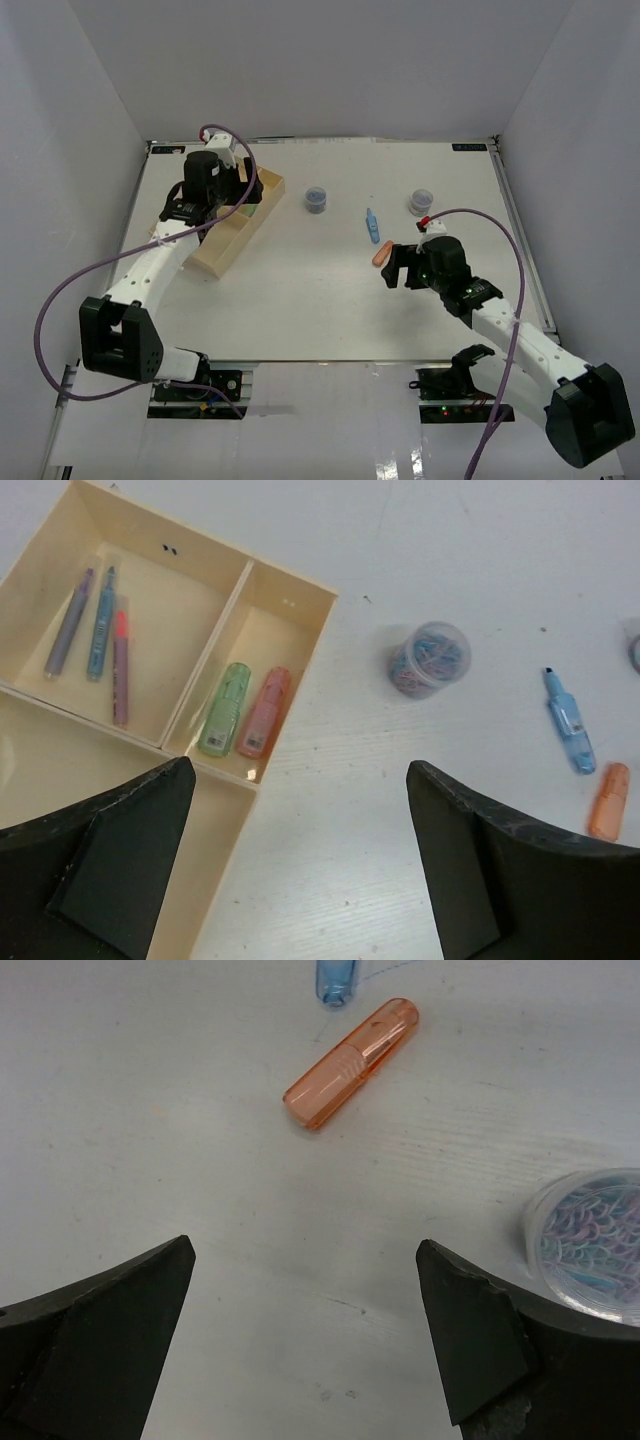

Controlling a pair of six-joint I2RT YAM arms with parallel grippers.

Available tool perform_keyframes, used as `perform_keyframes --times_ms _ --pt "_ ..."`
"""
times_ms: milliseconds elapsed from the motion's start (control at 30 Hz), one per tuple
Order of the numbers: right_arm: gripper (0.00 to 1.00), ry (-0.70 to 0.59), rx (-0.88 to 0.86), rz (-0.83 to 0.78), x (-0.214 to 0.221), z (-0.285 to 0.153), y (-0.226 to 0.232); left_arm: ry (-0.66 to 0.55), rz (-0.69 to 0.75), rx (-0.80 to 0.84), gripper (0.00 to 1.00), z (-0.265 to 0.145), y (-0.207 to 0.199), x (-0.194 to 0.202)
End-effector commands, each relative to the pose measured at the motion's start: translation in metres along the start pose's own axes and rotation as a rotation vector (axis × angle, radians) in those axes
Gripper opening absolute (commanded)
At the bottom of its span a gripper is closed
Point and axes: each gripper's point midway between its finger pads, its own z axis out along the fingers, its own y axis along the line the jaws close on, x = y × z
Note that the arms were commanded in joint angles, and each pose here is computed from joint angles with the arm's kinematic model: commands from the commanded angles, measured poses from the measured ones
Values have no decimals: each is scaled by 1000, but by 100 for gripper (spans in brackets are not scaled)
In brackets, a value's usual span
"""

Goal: Sort the stationery into containers
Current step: Place the pen in the storage box, then pick up the pen from the center of the board.

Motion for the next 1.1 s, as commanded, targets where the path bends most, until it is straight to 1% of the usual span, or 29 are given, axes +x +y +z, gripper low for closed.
perform_keyframes --times_ms 0,33,67,133,200,233,267,333,400,467,500,533,600,733,867,967,1067 --pt "99 -102 89 38 -42 10 -3 24 -75 56 98 -15 -10 19" --pt "99 -66 110 38 -36 19 -6 6 -71 68 98 -20 -12 18" --pt "99 -74 119 48 -45 22 -4 3 -65 70 98 -22 -11 21" --pt "100 -47 162 44 -42 34 -4 -15 -57 91 98 -25 -13 26" --pt "100 -51 180 43 -51 41 2 -34 -61 120 98 -26 -18 25" --pt "100 -29 223 29 -45 49 -1 -28 -58 131 98 -26 -19 30" --pt "100 -36 234 29 -52 52 3 -26 -60 143 98 -27 -21 31" --pt "100 -4 268 43 -44 63 1 -25 -59 147 98 -27 -22 32" --pt "100 -10 278 56 -47 70 3 -25 -55 140 98 -28 -21 33" --pt "100 12 307 61 -41 79 -1 -26 -45 136 98 -28 -21 34" --pt "96 4 320 61 -45 82 0 -35 -43 130 98 -30 -20 32" --pt "95 32 341 59 -38 88 -4 -35 -39 131 98 -30 -21 32" --pt "93 51 353 59 -36 97 -3 -33 -35 131 98 -30 -23 33" --pt "91 70 360 70 -31 102 -3 -30 -23 132 98 -29 -26 35" --pt "89 71 318 81 -27 98 2 -16 -22 175 98 -29 -36 38" --pt "89 56 303 77 -30 91 3 7 -36 194 98 -25 -43 42" --pt "90 16 267 56 -42 77 9 38 -12 220 98 -20 -60 46"
